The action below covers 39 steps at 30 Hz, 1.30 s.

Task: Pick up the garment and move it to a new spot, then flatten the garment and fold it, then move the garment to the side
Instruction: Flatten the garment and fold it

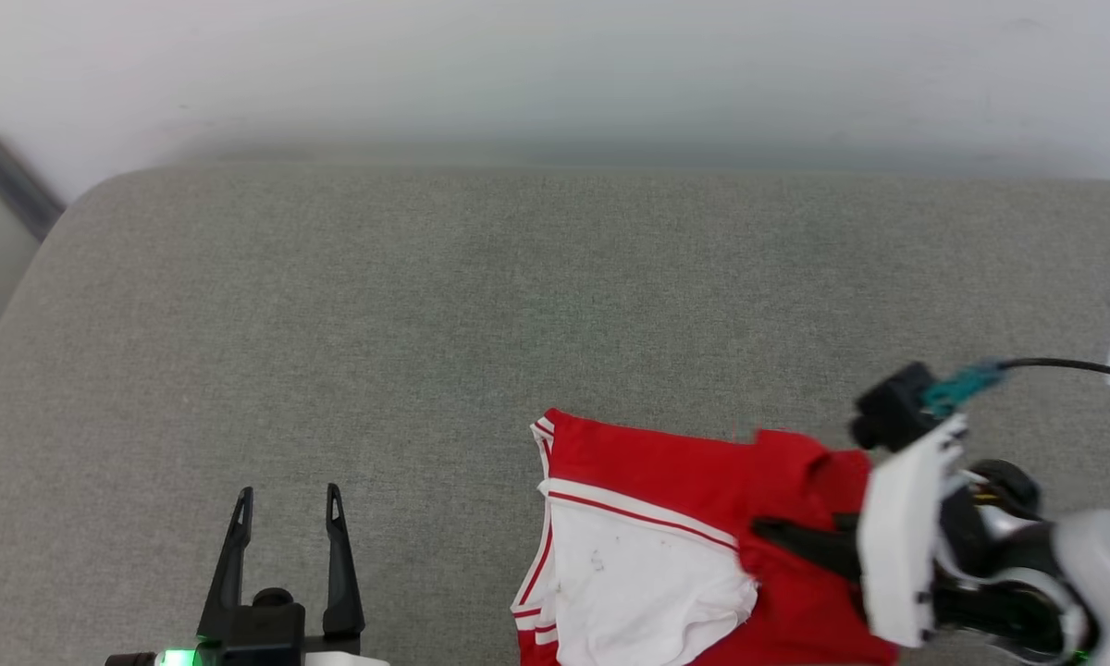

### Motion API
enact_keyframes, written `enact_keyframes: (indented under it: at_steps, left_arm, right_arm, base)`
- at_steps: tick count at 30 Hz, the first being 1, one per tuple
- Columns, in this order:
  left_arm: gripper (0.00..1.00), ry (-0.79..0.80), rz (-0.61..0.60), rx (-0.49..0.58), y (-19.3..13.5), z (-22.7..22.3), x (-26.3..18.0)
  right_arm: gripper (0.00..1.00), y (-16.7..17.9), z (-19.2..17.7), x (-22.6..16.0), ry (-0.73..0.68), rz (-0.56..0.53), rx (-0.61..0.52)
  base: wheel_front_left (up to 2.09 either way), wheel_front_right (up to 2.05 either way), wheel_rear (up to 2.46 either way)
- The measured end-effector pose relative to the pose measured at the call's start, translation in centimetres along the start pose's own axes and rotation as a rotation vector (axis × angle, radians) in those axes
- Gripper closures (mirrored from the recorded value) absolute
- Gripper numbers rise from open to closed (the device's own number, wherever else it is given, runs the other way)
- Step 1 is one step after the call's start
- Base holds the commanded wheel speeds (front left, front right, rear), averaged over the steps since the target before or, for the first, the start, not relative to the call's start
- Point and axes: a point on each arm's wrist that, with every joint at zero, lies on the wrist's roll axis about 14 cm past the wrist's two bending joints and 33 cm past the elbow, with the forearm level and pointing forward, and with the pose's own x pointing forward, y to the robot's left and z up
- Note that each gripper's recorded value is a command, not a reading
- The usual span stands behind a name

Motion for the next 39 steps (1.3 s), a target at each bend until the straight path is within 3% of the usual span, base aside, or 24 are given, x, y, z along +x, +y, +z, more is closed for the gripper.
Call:
enact_keyframes:
  at_steps: [8,16,23,24,25,26,32,39]
  left_arm:
    - [0.00,0.010,-0.006,0.000,-0.3,-0.4,0.8]
    - [0.00,0.032,0.003,-0.013,-0.3,-1.0,1.2]
    - [0.00,0.053,0.029,-0.011,0.3,-1.6,1.4]
    - [0.00,0.055,0.033,-0.011,0.4,-1.7,1.4]
    - [0.00,0.055,0.035,-0.013,0.4,-1.7,1.4]
    - [0.00,0.054,0.037,-0.014,0.5,-1.7,1.4]
    - [0.00,0.036,0.028,-0.019,0.3,-1.2,1.4]
    - [0.00,0.019,0.018,-0.024,0.2,-0.7,1.3]
  right_arm:
    - [1.00,5.1,1.4,5.7,0.091,0.103,-0.194]
    - [1.00,4.7,-0.9,10.7,0.228,0.076,-0.248]
    - [0.99,3.2,-3.5,12.5,0.302,0.041,-0.287]
    - [0.64,3.3,-3.5,12.6,0.296,0.042,-0.288]
    - [0.11,3.3,-3.4,12.6,0.282,0.042,-0.288]
    - [0.00,3.4,-3.2,12.6,0.265,0.043,-0.295]
    - [0.00,4.3,1.9,11.0,0.001,0.065,-0.335]
    - [0.00,0.1,12.7,3.9,-0.580,-0.099,-0.401]
  base:
    - [0.00,0.00,0.00]
    - [0.00,0.00,0.00]
    - [0.00,0.00,0.00]
    - [0.00,0.00,0.00]
    - [0.00,0.00,0.00]
    - [0.00,0.00,0.00]
    - [0.00,0.00,0.00]
    - [0.00,0.00,0.00]
